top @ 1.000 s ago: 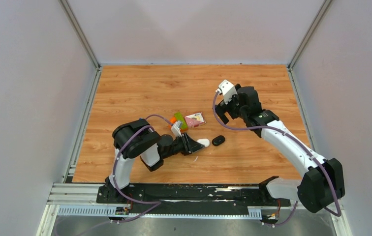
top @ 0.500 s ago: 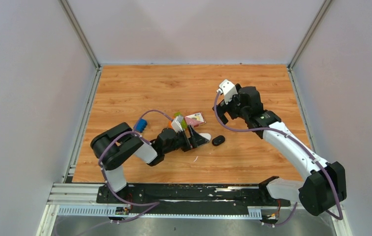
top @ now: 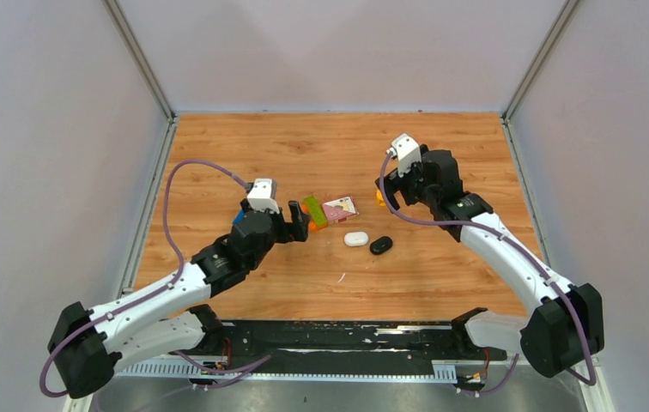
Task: Insert the wireless bluetooth earbuds into the charging case
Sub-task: Reset both arms
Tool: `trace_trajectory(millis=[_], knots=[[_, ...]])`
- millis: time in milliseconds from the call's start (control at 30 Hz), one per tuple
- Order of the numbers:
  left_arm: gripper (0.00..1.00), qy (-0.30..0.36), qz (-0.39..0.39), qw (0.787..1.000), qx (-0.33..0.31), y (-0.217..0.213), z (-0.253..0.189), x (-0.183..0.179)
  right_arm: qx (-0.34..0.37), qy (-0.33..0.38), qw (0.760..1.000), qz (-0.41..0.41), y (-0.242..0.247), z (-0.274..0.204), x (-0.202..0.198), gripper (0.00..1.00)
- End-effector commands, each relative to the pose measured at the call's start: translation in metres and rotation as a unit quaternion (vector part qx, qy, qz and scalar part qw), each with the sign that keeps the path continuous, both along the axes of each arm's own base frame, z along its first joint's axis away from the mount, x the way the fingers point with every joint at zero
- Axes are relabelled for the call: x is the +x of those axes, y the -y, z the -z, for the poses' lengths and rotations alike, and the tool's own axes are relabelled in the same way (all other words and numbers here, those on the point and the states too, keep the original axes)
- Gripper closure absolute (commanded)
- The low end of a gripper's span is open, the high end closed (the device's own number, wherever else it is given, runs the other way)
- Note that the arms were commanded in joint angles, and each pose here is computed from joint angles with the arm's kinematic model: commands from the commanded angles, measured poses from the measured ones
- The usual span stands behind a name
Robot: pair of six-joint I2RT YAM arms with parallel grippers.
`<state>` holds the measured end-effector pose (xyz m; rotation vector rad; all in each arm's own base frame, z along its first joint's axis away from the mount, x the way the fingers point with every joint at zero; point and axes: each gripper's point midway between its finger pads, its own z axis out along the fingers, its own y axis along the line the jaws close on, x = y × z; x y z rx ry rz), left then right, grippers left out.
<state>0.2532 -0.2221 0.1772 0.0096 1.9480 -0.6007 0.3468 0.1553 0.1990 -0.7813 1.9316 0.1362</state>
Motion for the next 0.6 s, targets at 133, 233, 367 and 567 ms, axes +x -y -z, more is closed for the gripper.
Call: trace_trajectory(millis=[133, 233, 367, 567], knots=[[0.0, 0.116, -0.224, 0.943, 0.218, -0.118, -0.007, 0.034, 0.075, 0.028, 0.99, 0.117, 0.025, -0.015, 0.024, 0.0], [0.0, 0.174, -0.243, 0.936, 0.186, -0.125, -0.031, 0.037, 0.095, 0.033, 0.986, 0.136, 0.029, -0.023, 0.024, 0.0], [0.0, 0.176, -0.244, 0.927, 0.223, -0.127, -0.045, 0.045, 0.114, 0.074, 0.976, 0.171, 0.043, -0.044, 0.023, 0.0], [0.0, 0.156, -0.114, 0.961, 0.198, -0.077, 0.014, 0.046, 0.128, 0.091, 0.972, 0.176, 0.05, -0.049, 0.024, 0.0]])
